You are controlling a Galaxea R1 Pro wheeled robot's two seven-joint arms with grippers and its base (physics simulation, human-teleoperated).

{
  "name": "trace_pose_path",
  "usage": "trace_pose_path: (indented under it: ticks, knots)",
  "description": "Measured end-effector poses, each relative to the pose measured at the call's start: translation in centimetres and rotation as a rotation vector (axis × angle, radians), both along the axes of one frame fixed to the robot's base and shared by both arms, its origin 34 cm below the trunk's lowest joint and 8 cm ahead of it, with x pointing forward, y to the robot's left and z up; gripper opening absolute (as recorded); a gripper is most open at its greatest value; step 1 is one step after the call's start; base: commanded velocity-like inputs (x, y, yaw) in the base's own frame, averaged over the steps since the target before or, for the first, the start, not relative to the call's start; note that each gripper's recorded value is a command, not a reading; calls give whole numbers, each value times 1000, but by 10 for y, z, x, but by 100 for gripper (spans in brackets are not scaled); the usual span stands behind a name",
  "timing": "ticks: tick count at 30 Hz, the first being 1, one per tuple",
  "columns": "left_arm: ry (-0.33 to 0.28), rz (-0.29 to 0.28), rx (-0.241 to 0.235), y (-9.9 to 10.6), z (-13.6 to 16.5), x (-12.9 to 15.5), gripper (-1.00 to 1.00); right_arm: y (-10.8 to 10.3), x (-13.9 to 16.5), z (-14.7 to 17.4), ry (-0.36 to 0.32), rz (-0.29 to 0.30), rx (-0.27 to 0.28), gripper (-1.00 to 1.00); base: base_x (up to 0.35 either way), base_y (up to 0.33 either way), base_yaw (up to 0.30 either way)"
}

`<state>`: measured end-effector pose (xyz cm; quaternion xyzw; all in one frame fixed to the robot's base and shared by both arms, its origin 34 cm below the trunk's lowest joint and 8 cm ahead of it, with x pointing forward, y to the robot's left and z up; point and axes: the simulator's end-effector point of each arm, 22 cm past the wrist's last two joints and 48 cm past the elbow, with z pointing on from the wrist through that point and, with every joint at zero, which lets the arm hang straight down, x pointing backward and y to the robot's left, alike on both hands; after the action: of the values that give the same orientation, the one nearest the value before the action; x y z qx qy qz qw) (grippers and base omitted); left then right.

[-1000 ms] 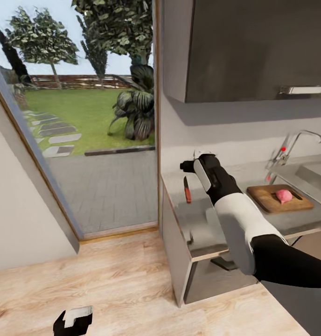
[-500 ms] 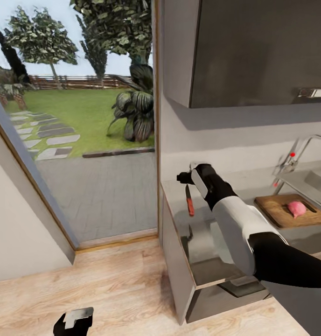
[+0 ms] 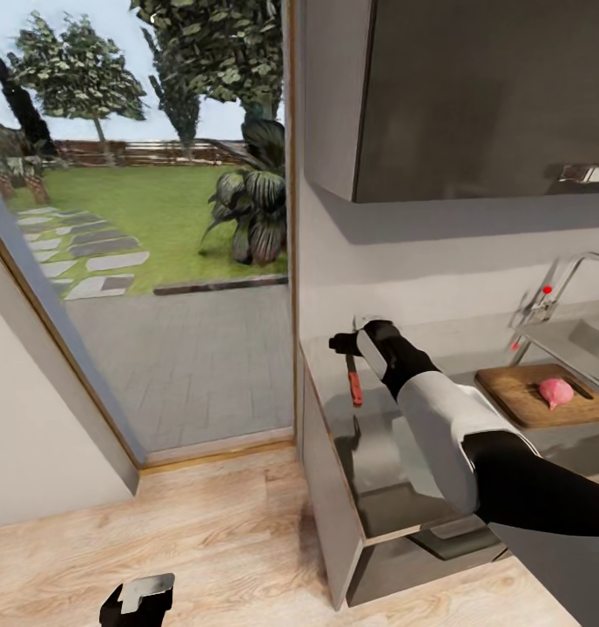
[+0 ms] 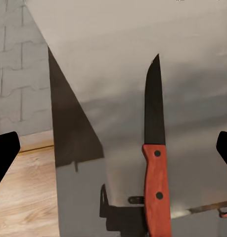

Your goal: In the kitchen, take the Vidalia onion out of the sink, dice it on the chopping board with the paring knife, put the diced onion into the bowl on the countertop, then place both the paring knife and the chopping board into the sink.

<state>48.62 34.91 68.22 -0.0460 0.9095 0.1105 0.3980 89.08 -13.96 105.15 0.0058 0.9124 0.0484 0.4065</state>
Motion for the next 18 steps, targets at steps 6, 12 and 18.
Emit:
trace_pose_path:
  ticks: [6,12,18]
  knots:
    - [0,0,0,0,0,0,100,-6,-3,-11,21,48,50,100,123,-125,0]
    - [0,0,0,0,0,0,100,-8,-6,-20,40,51,52,100,81,-74,0]
    - [0,0,0,0,0,0,100,-11,-8,-32,44,44,49,100,11,-9,0]
